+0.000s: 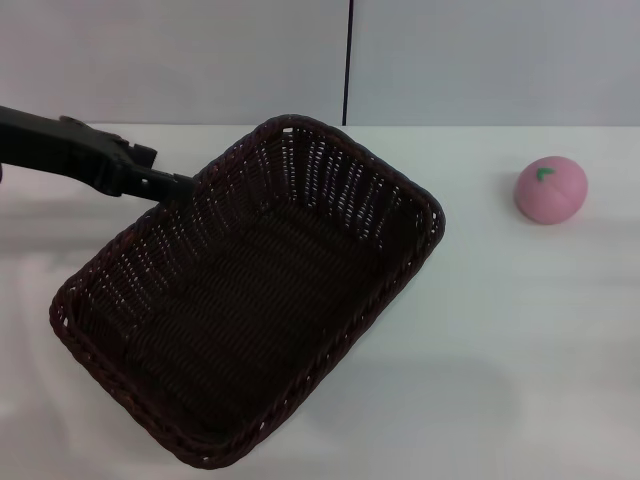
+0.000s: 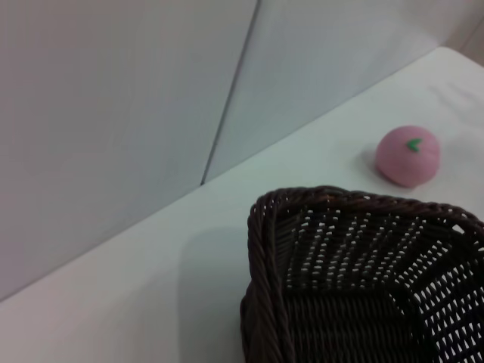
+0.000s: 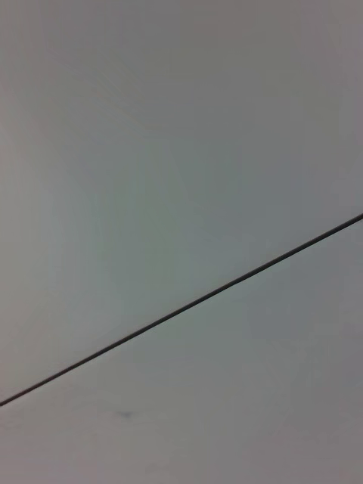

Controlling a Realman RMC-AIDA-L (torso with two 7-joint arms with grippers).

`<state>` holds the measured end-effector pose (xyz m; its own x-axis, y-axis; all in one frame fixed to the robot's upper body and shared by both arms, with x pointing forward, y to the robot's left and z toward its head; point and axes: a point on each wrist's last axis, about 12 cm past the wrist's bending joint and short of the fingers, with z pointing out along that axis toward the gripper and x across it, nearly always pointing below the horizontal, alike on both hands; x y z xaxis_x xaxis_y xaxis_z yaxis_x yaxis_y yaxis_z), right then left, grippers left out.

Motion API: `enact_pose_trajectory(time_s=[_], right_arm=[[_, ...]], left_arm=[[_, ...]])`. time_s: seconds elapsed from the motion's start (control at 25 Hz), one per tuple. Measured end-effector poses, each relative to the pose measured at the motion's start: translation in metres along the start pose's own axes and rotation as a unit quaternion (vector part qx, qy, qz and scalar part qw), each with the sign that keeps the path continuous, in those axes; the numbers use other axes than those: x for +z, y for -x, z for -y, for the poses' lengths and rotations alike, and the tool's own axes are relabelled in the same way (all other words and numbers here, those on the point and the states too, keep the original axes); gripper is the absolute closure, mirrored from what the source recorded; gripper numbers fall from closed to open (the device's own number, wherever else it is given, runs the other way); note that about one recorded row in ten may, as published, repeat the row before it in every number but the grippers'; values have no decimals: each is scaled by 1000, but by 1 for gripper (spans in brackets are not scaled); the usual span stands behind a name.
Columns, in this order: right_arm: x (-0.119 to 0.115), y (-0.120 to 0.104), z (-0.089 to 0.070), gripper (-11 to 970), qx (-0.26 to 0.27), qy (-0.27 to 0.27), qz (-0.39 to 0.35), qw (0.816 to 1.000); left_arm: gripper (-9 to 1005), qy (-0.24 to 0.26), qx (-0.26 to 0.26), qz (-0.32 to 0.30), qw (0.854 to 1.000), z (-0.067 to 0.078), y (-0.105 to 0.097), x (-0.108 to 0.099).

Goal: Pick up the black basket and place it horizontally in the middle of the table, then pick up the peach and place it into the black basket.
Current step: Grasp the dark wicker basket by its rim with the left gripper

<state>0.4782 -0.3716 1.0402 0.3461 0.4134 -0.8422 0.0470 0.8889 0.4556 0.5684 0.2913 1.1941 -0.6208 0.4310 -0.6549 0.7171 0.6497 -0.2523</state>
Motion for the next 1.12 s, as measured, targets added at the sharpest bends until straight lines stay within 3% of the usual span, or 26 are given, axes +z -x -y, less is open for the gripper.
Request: enact_pose_trajectory(time_s=[0.48,0.8,0.88,1.12], right_arm=[[0,-2,0,353,2,-5,-7,1000],[0,-3,1,357,2,-7,-10,1000],[0,-3,1,358,2,-8,-11,1000],[0,-4,1,361,4,-8,-12,1000]], left_arm=[[257,30,-24,-44,998,-9,-11,20],[258,32,-25,-50,998,-10,-12,21],[258,30,-4,-79,996,-5,-11,32],[338,28,1,-84,996,-3,-12,35]])
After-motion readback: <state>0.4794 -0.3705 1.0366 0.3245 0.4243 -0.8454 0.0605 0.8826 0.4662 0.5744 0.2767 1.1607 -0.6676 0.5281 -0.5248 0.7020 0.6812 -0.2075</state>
